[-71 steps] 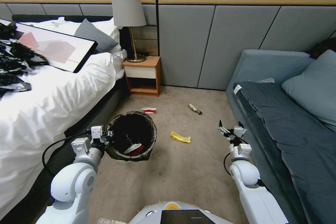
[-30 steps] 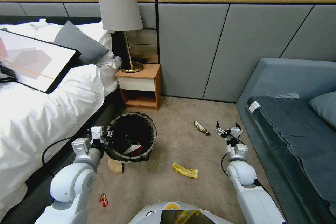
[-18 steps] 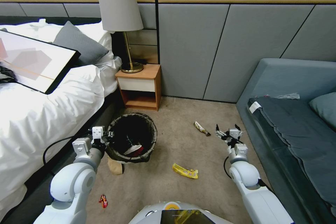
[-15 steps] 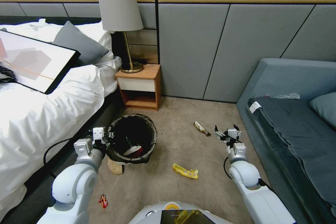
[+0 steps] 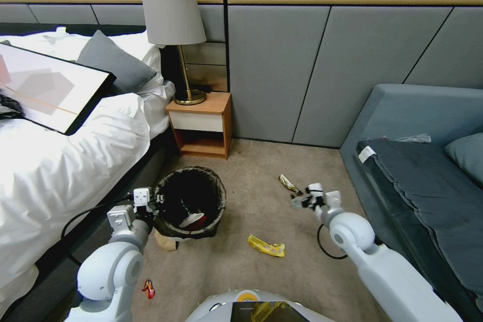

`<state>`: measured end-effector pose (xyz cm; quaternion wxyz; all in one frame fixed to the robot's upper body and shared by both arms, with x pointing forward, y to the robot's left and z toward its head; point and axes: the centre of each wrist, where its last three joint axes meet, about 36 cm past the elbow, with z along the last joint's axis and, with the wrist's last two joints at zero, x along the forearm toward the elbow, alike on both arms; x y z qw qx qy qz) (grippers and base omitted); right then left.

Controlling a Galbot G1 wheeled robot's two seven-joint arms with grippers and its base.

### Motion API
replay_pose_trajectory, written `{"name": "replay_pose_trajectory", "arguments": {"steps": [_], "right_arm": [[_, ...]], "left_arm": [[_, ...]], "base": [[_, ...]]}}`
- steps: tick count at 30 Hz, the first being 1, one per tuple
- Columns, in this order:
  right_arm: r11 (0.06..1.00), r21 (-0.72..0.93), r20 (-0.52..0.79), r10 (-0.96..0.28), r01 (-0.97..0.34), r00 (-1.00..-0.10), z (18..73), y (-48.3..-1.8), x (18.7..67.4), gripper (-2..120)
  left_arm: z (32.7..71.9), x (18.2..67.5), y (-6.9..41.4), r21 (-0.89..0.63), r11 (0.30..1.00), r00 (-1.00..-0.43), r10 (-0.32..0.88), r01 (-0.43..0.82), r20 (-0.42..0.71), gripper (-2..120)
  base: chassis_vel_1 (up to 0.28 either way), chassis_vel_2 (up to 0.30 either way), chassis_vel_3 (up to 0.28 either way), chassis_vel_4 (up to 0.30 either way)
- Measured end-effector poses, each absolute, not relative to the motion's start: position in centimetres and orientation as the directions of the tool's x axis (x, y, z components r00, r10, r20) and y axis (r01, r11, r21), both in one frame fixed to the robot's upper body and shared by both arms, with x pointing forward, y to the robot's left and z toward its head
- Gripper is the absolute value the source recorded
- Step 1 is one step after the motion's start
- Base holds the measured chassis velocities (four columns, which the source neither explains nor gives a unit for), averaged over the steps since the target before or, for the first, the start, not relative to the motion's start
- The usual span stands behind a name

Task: Pick up the trash bin, then pick up the garbage from the floor and place it into the trash bin.

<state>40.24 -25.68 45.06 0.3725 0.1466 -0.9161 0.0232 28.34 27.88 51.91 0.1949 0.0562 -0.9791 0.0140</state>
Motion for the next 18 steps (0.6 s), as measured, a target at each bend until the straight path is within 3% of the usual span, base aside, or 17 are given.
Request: {"name": "replay_pose_trajectory", "arguments": {"steps": [7,13,18], "right_arm": [[0.925,0.117,0.728,-0.327,-0.36,-0.603,44.4,-23.9,41.0,100],[0.906,0.143,0.799,-0.343,-0.399,-0.494,40.2,-22.3,41.1,100],[0.9,0.16,0.811,-0.354,-0.404,-0.466,38.9,-21.5,41.1,100]], "left_arm": [[51.6,28.4,27.7,-0.004,0.993,-0.915,-0.104,-0.115,0.39,4],[51.1,28.5,27.5,-0.006,0.992,-0.911,-0.111,-0.123,0.398,4],[50.9,28.6,27.5,-0.007,0.992,-0.908,-0.113,-0.126,0.403,4]], "base": [[0.0,0.0,0.0,0.0],[0.0,0.0,0.0,0.0],[0.0,0.0,0.0,0.0]]}}
